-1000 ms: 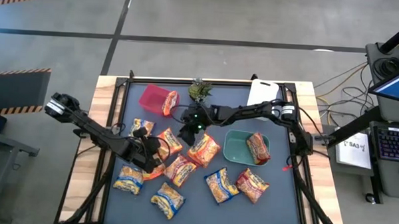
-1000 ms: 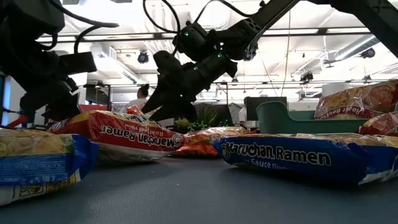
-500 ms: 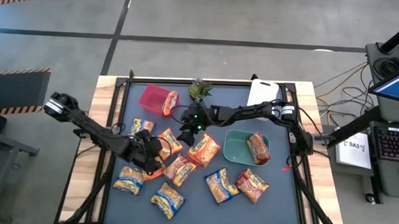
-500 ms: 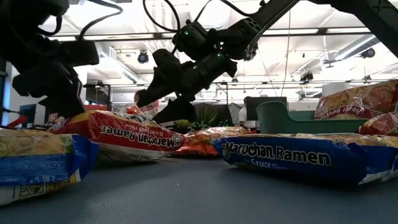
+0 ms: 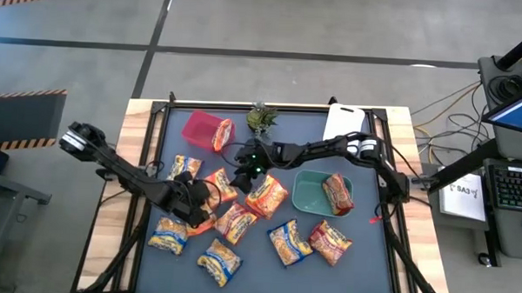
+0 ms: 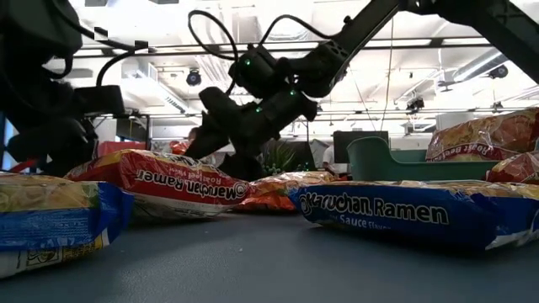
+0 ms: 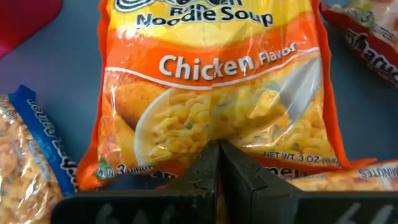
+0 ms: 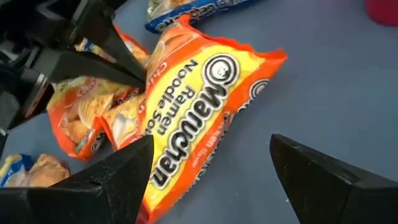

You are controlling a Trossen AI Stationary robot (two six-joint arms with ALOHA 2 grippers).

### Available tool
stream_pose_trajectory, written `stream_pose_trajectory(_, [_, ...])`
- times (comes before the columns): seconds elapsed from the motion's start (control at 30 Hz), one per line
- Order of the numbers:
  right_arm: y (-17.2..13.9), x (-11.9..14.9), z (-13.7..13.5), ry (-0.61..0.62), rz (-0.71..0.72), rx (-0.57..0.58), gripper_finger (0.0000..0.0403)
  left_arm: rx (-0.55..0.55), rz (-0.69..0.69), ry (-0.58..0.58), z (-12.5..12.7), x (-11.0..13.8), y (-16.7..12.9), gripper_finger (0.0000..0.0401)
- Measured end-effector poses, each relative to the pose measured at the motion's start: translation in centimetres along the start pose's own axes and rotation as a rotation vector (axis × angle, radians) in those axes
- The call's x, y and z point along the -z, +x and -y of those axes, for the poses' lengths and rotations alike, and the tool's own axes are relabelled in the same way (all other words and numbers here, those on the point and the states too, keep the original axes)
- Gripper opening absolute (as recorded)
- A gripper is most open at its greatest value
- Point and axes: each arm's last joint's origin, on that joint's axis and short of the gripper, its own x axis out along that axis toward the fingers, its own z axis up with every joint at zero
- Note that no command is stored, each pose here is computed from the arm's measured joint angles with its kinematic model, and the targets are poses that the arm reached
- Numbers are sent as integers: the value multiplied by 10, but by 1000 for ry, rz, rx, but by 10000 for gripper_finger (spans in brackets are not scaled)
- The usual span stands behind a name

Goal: Sort Maruchan noodles
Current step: Put the orange noodle pack into the red bin

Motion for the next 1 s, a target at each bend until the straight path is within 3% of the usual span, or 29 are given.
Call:
stream_pose_trajectory(0.7, [25,-1,9,22,-4,-6,304,1,20,-77,-6,17,7,0])
stream_pose_trajectory(1.0, [44,-8,9,-5,-44,-172,302,1,41,-77,-5,17,7,0])
